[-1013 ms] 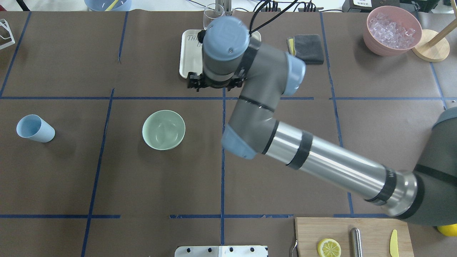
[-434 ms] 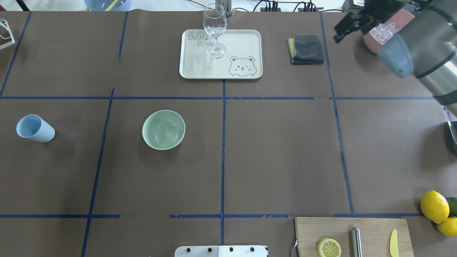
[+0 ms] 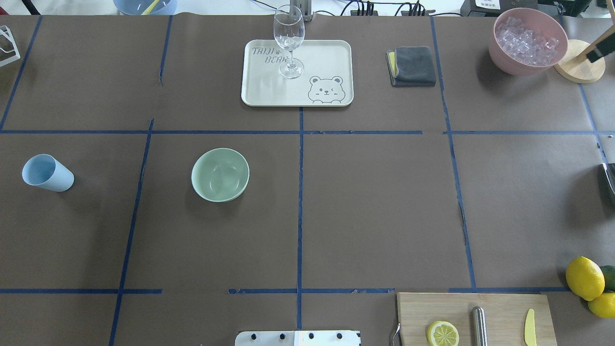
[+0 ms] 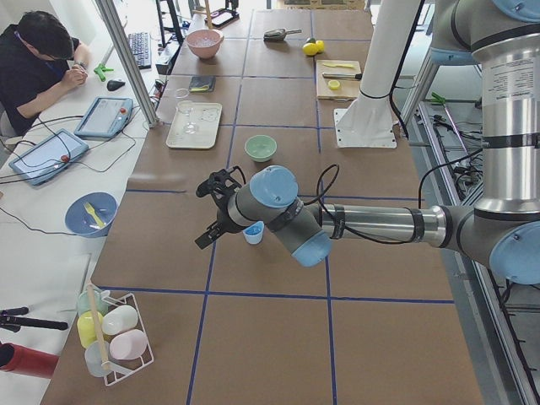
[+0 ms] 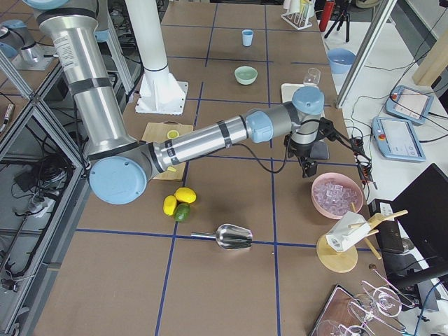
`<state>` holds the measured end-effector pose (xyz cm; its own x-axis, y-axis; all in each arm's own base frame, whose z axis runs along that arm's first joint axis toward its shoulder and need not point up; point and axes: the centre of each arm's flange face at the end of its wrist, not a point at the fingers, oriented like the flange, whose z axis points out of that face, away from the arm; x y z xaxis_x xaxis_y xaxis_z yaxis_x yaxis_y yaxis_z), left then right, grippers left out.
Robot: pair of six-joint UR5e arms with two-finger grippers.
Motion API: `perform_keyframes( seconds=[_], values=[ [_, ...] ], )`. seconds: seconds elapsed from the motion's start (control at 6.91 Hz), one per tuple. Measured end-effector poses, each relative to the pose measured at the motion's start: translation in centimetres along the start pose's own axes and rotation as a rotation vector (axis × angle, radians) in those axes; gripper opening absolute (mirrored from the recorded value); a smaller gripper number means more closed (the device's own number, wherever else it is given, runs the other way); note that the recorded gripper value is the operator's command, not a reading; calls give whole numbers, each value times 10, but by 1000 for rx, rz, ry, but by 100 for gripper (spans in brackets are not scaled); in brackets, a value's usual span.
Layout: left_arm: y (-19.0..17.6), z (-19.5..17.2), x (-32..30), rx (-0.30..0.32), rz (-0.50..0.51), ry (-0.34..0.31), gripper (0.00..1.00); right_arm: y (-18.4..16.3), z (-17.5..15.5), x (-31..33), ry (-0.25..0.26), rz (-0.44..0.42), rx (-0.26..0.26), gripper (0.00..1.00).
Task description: Pour ice into bowl
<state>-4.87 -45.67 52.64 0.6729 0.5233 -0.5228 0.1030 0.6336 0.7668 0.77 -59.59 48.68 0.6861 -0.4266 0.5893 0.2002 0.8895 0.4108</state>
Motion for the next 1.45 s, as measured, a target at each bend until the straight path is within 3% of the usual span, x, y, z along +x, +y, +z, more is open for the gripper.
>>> perform_keyframes(
  seconds=[0.29, 0.43, 1.01, 1.45],
  values=[
    [-5, 32, 46, 59, -117, 76, 100, 67, -8, 31, 10, 48, -3, 100],
    [0, 51, 66, 102, -136, 50, 100, 84, -9, 30, 11, 56, -3, 100],
    [68, 101, 152, 234, -295, -164, 100, 112, -11, 23, 9, 72, -6, 100],
    [143, 133, 219, 309, -440, -268, 100, 116, -9, 24, 9, 77, -10, 100]
  ],
)
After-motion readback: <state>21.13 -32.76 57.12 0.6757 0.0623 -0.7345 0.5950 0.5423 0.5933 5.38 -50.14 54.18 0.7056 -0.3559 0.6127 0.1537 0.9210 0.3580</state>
